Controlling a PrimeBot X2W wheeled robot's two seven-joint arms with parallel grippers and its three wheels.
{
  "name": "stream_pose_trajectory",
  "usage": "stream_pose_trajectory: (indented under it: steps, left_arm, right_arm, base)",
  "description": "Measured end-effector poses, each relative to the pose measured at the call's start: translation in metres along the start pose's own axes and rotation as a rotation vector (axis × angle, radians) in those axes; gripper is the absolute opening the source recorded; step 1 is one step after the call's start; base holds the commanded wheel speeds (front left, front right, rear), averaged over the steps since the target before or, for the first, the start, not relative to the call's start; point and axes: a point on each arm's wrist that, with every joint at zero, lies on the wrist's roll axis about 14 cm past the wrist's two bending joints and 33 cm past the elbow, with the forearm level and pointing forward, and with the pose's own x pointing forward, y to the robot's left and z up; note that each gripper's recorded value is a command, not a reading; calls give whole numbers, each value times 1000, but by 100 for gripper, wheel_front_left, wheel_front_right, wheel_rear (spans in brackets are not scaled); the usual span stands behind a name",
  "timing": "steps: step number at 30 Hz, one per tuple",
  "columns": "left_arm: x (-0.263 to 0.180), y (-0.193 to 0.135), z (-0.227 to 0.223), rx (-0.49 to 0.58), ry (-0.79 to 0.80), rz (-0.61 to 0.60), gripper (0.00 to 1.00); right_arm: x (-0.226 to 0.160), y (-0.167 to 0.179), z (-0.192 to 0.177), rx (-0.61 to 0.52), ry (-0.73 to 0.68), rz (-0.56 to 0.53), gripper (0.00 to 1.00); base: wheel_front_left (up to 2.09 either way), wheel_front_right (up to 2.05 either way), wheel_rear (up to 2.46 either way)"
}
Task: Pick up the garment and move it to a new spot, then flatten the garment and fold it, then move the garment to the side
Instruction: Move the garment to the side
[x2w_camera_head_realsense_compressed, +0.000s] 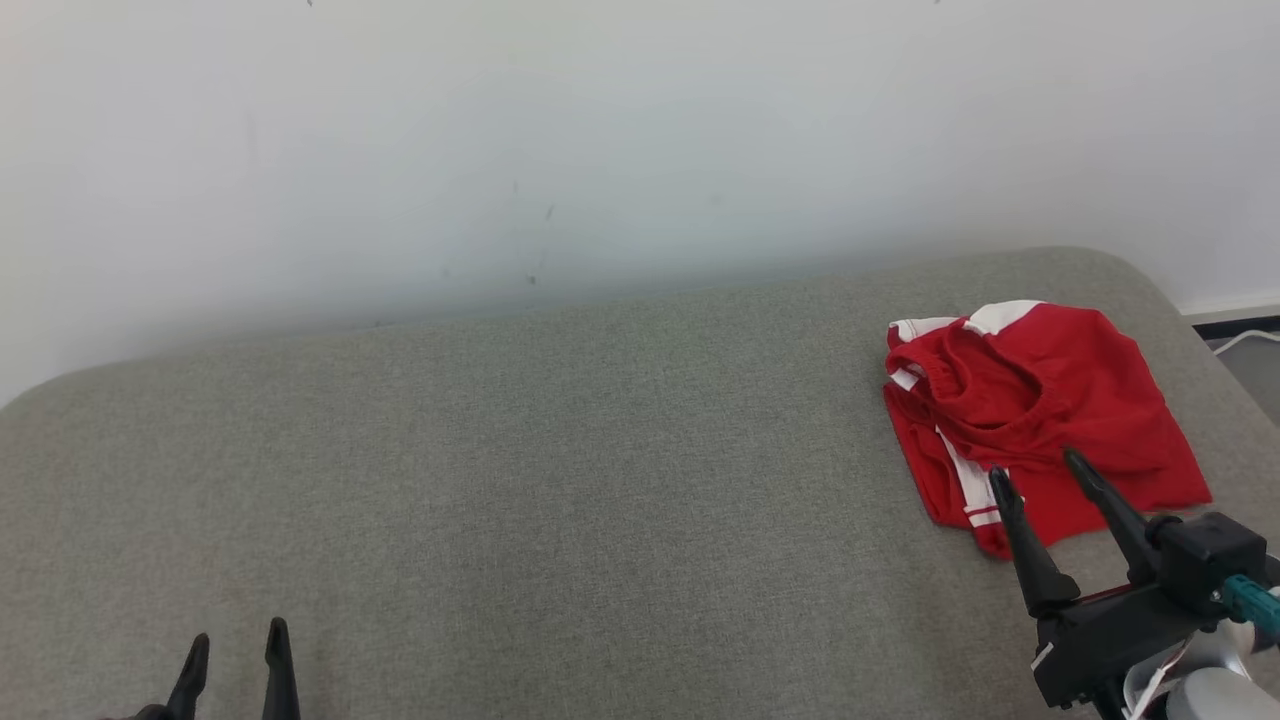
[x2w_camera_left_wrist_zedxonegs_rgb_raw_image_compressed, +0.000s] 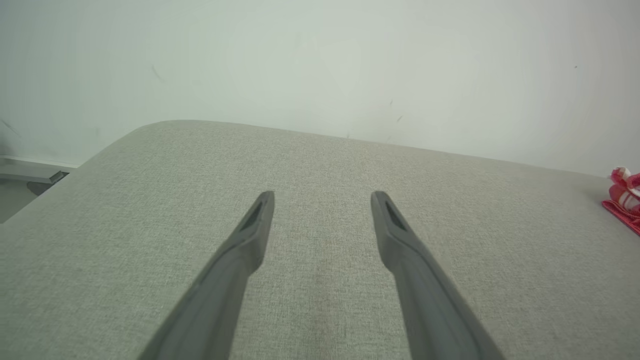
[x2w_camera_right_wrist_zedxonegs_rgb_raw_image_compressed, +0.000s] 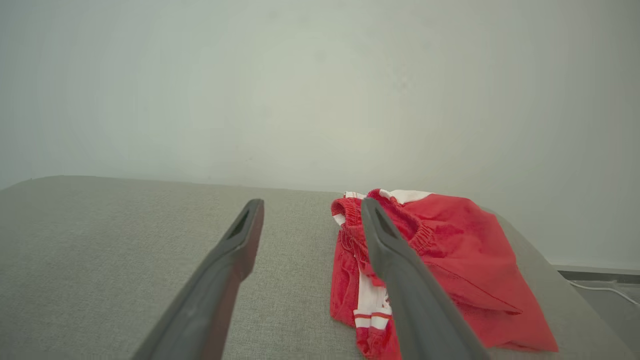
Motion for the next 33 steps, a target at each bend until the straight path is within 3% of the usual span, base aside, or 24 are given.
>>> stream_pose_trajectory:
  steps: [9,33]
  left_arm:
    - [2,-5,4,20,-16,-17,100]
    - [4,-2,8,24,-30,4,100]
  right_arm:
    - [-16,-5,-16,5,38,-43,100]
    - [-12,-7,-21,45,17,-112,100]
  base:
    - [0,0,0]
    - [0,0,0]
